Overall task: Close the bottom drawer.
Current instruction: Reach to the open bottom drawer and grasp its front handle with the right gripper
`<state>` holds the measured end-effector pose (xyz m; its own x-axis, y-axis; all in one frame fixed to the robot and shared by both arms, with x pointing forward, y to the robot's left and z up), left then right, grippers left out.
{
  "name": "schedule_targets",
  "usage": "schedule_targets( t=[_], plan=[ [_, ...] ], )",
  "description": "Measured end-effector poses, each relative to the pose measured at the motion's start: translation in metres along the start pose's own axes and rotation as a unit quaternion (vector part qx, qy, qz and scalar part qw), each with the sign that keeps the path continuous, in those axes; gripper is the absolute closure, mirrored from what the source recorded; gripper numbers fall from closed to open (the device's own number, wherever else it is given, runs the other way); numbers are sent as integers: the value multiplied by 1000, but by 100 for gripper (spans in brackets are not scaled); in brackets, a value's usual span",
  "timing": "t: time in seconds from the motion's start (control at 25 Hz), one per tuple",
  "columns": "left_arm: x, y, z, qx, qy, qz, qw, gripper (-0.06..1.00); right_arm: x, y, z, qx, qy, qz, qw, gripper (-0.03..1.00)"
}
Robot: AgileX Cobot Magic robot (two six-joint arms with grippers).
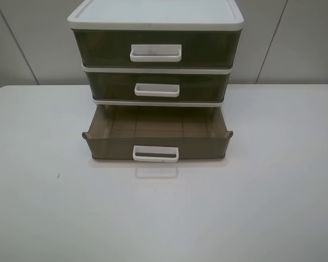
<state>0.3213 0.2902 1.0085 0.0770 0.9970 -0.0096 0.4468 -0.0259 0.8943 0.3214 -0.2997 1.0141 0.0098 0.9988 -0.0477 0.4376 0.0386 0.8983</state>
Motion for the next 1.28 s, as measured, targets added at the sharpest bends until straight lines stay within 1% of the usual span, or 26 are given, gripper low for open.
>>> schedule_targets(
  t=[1.28],
  plan=[
    [0, 0, 0, 0, 0, 0, 1000, 23, 0, 0, 0, 0, 0, 0, 1000, 15]
  ],
)
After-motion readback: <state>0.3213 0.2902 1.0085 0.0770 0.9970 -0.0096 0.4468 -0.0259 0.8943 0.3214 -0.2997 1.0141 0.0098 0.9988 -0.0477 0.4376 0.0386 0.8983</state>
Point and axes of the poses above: a point on each arm's last joint axis where the gripper is mounted, z pointing out along that axis toward the gripper, x along the wrist's bending axis when the last joint is at zero, y = z × x, the point moved 10 cm from there along z, pointing out along that axis toward the gripper, and after that the axes turned 4 degrees about -z, right-handed, at the moved point
